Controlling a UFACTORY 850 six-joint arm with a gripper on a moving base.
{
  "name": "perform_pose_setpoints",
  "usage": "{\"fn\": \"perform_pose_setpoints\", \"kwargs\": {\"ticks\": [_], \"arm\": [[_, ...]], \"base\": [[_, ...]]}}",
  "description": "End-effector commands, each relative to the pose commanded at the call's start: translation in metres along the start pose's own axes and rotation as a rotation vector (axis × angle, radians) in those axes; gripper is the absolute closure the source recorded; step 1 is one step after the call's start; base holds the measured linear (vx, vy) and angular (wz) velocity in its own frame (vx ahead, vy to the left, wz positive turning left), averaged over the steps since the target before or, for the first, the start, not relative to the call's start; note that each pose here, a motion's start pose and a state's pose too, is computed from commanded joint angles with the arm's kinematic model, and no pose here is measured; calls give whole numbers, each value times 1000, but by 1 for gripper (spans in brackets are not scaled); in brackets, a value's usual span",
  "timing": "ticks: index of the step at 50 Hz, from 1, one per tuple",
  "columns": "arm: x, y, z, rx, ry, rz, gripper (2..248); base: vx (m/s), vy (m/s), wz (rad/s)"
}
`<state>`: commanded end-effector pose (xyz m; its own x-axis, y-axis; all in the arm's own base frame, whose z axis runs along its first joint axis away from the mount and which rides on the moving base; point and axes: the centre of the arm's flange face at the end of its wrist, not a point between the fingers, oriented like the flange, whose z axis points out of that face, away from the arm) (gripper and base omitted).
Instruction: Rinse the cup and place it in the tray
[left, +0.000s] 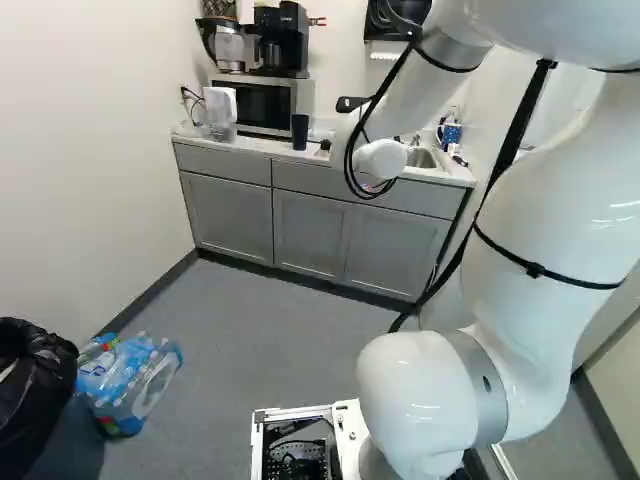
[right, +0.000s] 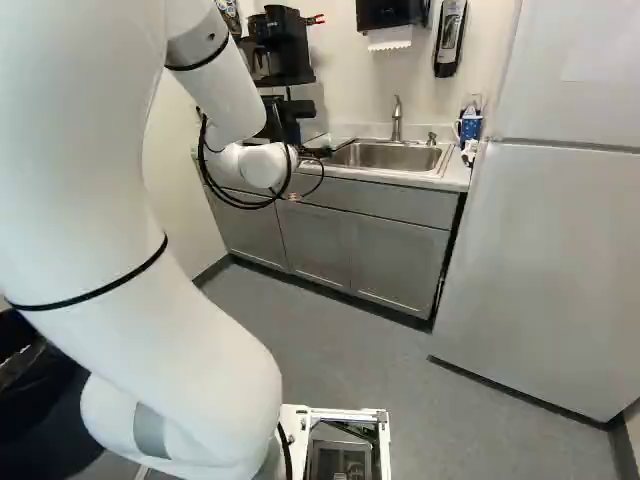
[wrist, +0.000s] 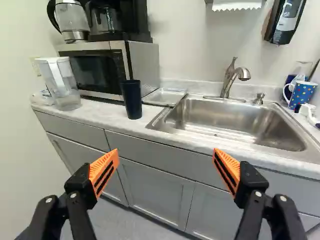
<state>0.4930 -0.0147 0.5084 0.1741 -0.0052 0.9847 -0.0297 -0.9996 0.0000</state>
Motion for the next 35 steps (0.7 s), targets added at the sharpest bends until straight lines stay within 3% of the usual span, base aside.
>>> {"fn": "perform_pose_setpoints", "kwargs": {"ticks": [35], "arm": [[35,-1,15,1,9,0,3]], "base": [[0,0,0]]}}
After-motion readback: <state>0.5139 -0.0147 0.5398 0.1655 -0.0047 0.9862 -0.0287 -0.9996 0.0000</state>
